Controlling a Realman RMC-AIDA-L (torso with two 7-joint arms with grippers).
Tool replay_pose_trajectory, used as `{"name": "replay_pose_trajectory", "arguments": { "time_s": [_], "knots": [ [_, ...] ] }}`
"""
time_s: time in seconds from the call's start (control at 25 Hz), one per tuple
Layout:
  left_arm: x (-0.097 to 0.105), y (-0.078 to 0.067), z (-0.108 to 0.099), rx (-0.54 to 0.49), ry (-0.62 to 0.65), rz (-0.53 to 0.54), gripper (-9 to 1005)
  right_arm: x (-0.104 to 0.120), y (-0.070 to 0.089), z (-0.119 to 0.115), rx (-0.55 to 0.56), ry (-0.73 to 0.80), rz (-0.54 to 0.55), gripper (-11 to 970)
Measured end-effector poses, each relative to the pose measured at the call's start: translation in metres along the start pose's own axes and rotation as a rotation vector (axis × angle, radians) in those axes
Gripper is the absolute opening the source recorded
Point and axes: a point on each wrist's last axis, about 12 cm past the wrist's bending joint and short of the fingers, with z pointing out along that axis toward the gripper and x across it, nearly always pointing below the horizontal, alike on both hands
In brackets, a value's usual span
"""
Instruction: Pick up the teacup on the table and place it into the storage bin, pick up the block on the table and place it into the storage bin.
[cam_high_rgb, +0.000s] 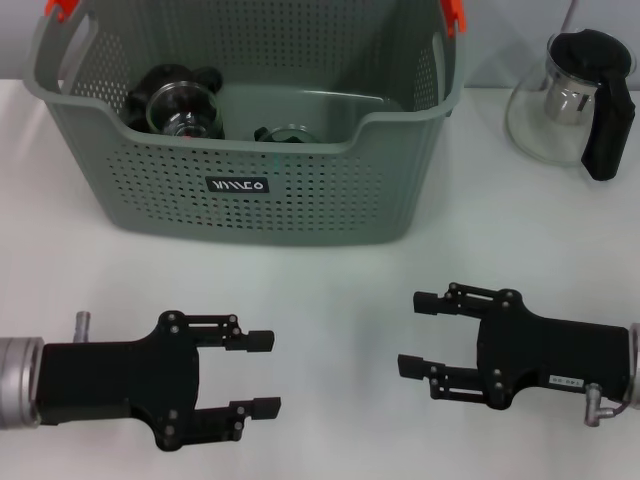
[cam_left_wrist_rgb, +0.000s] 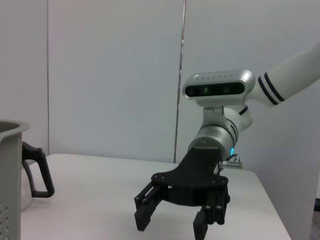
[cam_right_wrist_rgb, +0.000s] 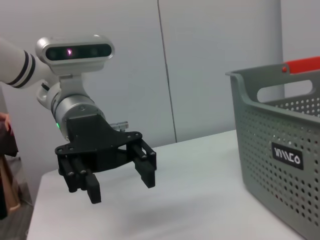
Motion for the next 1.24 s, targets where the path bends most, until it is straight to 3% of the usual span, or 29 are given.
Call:
{"name": "replay_pose_trajectory", "arguments": {
  "time_s": [0.32, 1.24],
  "knots": [
    [0.0, 0.001, 0.003, 0.002, -0.003, -0.001, 591, 0.0, -0.003, 0.012, -0.026, 0.01, 0.001, 776],
    [0.0, 0.002, 0.003, -0.008, 0.003, 0.001, 591, 0.0, -0.004, 0.011, -0.016, 0.008, 0.0, 775]
  ]
}}
